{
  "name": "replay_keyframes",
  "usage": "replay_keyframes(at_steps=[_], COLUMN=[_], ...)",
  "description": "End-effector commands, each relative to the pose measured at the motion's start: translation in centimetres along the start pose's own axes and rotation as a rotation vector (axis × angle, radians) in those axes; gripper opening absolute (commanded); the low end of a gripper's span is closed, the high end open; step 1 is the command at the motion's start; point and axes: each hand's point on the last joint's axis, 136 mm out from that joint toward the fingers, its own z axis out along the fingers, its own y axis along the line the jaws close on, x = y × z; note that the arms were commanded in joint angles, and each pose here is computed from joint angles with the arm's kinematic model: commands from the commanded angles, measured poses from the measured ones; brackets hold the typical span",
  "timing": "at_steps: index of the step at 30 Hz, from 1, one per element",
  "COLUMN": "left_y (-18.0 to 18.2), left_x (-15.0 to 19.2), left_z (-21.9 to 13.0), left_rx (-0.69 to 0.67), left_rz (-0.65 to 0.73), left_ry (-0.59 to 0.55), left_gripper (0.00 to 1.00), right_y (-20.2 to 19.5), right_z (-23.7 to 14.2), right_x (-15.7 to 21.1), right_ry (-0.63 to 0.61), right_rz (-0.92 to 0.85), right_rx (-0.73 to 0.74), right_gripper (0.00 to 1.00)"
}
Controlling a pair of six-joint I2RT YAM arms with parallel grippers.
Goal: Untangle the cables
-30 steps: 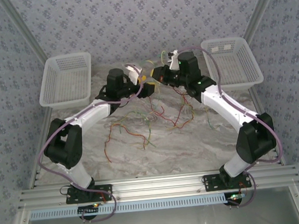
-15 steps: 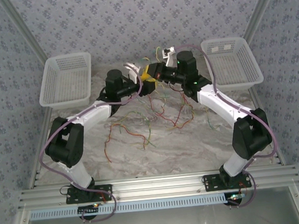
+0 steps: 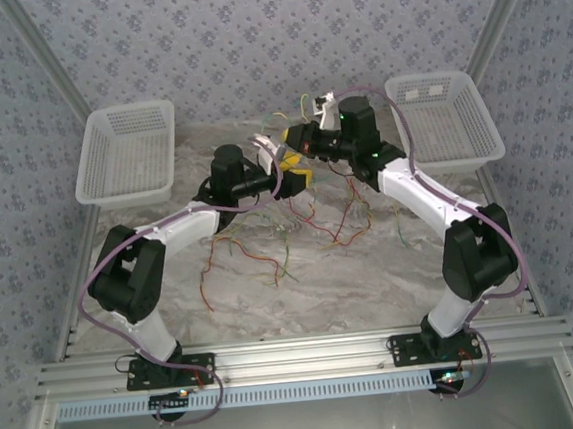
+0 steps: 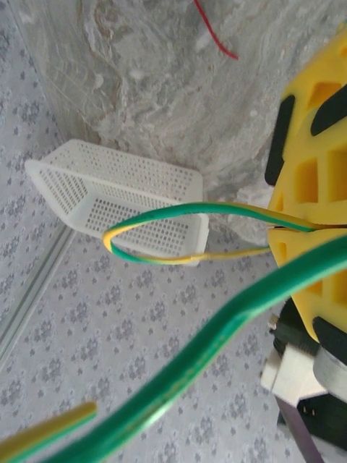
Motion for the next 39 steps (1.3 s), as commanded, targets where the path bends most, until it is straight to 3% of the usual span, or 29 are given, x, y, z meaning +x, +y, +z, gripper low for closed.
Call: replay_keyframes(at_steps=[1, 6, 9, 11, 12, 13, 14, 19, 20, 21, 23, 25, 26, 27, 34, 39], left_y=[0.6, 0.9, 1.4, 1.6, 1.9, 2.1, 2.4, 4.2, 4.9, 5.3, 6.3, 7.6, 8.4, 9.2, 18.5, 26.5], left_x=[-4.1, -5.2, -5.8, -5.6, -5.5, -5.2, -5.0, -4.8, -4.8, -4.9, -5.3, -6.3, -7.0, -7.6, -10.2, -8.1], left_z=[-0.2, 0.5, 0.2, 0.2, 0.1, 0.1, 0.0, -2.6, -3.3, -3.9, -5.9, -8.5, -10.1, -11.5, -24.0, -29.7], left_rx=[-0.019, -0.007, -0.040, -0.047, -0.052, -0.056, -0.071, -0.171, -0.214, -0.245, -0.323, -0.417, -0.467, -0.517, -0.985, -1.270], left_rz=[0.065, 0.049, 0.050, 0.053, 0.052, 0.047, 0.039, -0.019, -0.036, -0.051, -0.061, -0.066, -0.060, -0.057, -0.107, -0.114], left_ry=[-0.093, -0.170, -0.211, -0.219, -0.214, -0.202, -0.193, -0.195, -0.184, -0.165, -0.131, -0.122, -0.123, -0.119, -0.015, 0.233], left_gripper=[0.70, 0.67, 0.58, 0.31, 0.22, 0.04, 0.00, 0.00, 0.00, 0.00, 0.00, 0.00, 0.00, 0.00, 0.00, 0.00], right_y=[2.7, 3.3, 3.1, 3.2, 3.5, 3.9, 4.0, 2.8, 2.5, 2.6, 2.8, 3.5, 3.9, 4.2, 4.9, 3.6], right_z=[0.9, 2.2, 2.4, 2.2, 2.0, 1.7, 1.4, -1.2, -1.7, -2.2, -3.6, -5.4, -6.4, -7.4, -12.5, -13.6], right_x=[1.9, 3.0, 3.7, 3.9, 3.8, 3.8, 3.8, 2.8, 2.5, 2.2, 1.3, 0.3, -0.3, -0.8, -2.6, -2.0], right_ry=[0.055, 0.098, 0.112, 0.113, 0.110, 0.109, 0.109, 0.067, 0.064, 0.061, 0.035, -0.022, -0.056, -0.088, -0.229, -0.243], right_rz=[0.063, 0.132, 0.136, 0.144, 0.146, 0.137, 0.125, 0.022, -0.012, -0.043, -0.123, -0.197, -0.253, -0.285, -0.372, -0.391], right_rx=[-0.143, -0.213, -0.190, -0.194, -0.196, -0.197, -0.183, 0.007, 0.042, 0.065, 0.122, 0.175, 0.203, 0.228, 0.338, 0.394], right_gripper=[0.00, 0.00, 0.00, 0.00, 0.00, 0.00, 0.00, 0.00, 0.05, 0.17, 0.57, 0.76, 0.93, 1.00, 1.00, 1.00])
